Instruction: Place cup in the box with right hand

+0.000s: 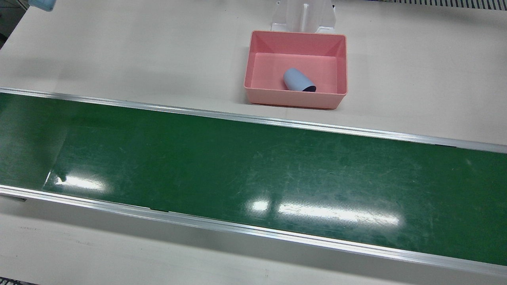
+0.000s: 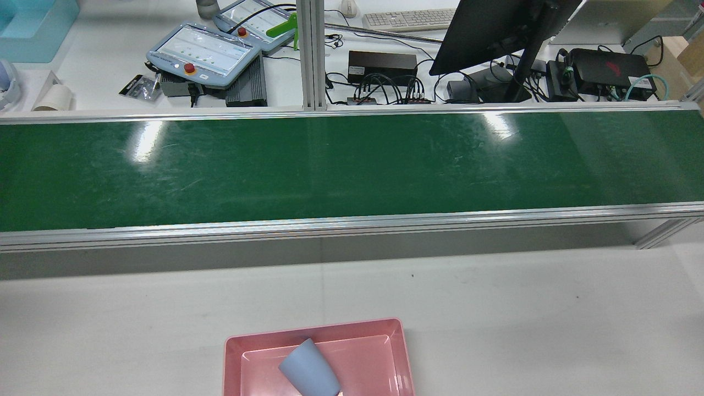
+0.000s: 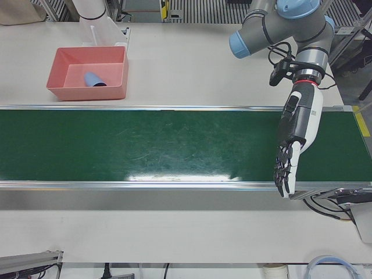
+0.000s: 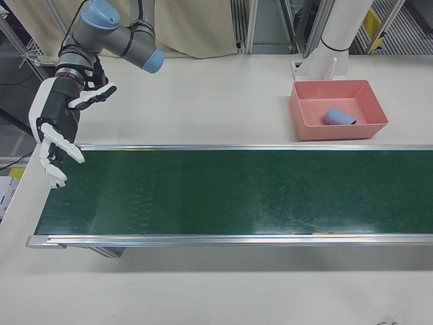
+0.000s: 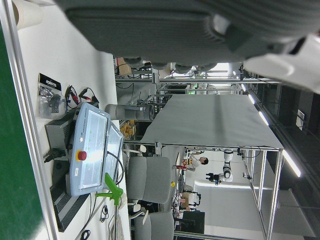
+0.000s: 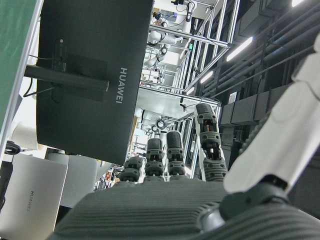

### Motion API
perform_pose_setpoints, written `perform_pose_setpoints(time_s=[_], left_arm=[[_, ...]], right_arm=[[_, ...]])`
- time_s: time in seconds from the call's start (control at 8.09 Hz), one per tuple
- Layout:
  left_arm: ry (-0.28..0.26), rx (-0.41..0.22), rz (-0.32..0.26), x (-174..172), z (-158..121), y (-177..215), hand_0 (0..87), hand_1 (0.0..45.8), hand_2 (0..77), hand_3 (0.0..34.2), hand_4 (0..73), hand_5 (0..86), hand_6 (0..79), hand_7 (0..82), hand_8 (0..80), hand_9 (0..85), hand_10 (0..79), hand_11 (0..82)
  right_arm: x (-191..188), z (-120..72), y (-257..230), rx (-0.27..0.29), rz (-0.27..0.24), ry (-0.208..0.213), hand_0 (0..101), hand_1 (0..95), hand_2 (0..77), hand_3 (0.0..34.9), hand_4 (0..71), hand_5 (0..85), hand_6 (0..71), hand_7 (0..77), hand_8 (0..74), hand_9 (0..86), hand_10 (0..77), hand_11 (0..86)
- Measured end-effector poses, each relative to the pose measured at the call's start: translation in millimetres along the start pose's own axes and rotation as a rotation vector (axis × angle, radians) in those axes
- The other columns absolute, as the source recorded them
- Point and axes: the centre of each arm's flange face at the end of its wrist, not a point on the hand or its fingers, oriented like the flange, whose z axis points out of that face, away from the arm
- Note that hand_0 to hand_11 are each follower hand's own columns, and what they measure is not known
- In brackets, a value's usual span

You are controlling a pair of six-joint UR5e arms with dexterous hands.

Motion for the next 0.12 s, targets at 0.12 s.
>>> perform_pose_setpoints(time_s=[0.12], left_arm=[[0.000,0.000,0.000,0.0,0.1,0.2,0.0,0.5,1.1,0.0,1.1,0.0,0.0,0.5,0.0,0.0,0.0,0.0]], right_arm=[[-0.5,-4.6,-15.3,0.012,0.009,-0.001,46,0.5,1.6,0.0,18.5,3.3,5.4,25.1,7.1,15.8,5.5,8.2]])
